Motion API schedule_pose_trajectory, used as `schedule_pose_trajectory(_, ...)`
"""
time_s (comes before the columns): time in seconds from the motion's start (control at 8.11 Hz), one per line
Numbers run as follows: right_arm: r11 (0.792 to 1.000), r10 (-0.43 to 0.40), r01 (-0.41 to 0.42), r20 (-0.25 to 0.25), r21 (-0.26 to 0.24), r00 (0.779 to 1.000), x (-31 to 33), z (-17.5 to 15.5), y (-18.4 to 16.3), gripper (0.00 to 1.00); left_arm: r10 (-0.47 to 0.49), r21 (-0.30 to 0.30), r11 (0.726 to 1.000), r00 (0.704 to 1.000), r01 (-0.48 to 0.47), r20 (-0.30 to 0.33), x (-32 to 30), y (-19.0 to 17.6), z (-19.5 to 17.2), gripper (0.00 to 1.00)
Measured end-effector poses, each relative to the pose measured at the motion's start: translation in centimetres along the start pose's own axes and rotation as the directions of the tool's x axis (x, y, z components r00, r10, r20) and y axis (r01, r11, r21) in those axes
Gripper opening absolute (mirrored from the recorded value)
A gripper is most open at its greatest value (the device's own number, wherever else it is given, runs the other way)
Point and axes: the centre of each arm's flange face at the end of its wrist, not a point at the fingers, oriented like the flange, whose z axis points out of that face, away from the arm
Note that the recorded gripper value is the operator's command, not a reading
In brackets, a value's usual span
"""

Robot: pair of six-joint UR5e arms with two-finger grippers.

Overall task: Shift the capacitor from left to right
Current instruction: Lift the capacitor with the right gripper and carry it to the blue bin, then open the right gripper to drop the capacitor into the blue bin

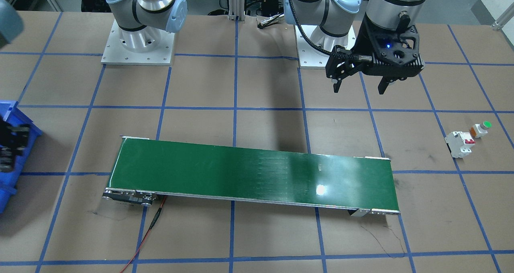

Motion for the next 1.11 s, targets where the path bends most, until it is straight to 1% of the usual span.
schedule_pose_trajectory(0.25,0.996,-0.092,0.092,-0.036,-0.001,0.995,9.1,2.1,4.2,0.0,0.001,0.001,1.0,1.0,-0.001,0.0,0.0,0.0,0.0,1.0)
schedule_pose_trajectory(0.37,0.993,-0.115,0.115,-0.037,-0.01,0.993,12.6,4.4,5.9,0.0,0.001,0.0,1.0,1.0,-0.001,-0.001,0.0,0.0,0.0,1.0)
schedule_pose_trajectory(0.49,0.991,-0.129,0.129,-0.024,-0.023,0.991,14.7,7.5,6.6,0.31,0.001,0.0,1.0,1.0,-0.001,-0.001,0.0,0.0,0.0,1.0)
schedule_pose_trajectory(0.62,0.99,-0.14,0.14,-0.011,-0.033,0.99,15.8,10.1,6.8,0.99,0.001,0.0,1.0,1.0,-0.001,-0.001,0.0,0.0,0.0,1.0)
schedule_pose_trajectory(0.74,0.989,-0.145,0.145,0.001,-0.04,0.989,16.4,11.9,6.8,1.0,0.0,-0.001,1.0,1.0,0.0,-0.001,0.0,0.0,0.1,1.0)
schedule_pose_trajectory(0.86,0.989,-0.145,0.145,0.006,-0.041,0.989,16.7,12.5,7.0,1.0,0.0,-0.001,1.0,1.0,0.0,-0.001,0.0,0.0,0.1,1.0)
schedule_pose_trajectory(0.99,0.989,-0.145,0.145,0.007,-0.036,0.989,16.8,12.1,7.2,1.0,0.0,-0.001,1.0,1.0,0.0,-0.001,0.0,0.0,0.1,1.0)
schedule_pose_trajectory(1.11,0.989,-0.146,0.146,0.014,-0.011,0.989,16.4,10.9,7.2,1.0,0.001,-0.001,1.0,1.0,-0.001,-0.001,0.0,0.0,0.1,1.0)
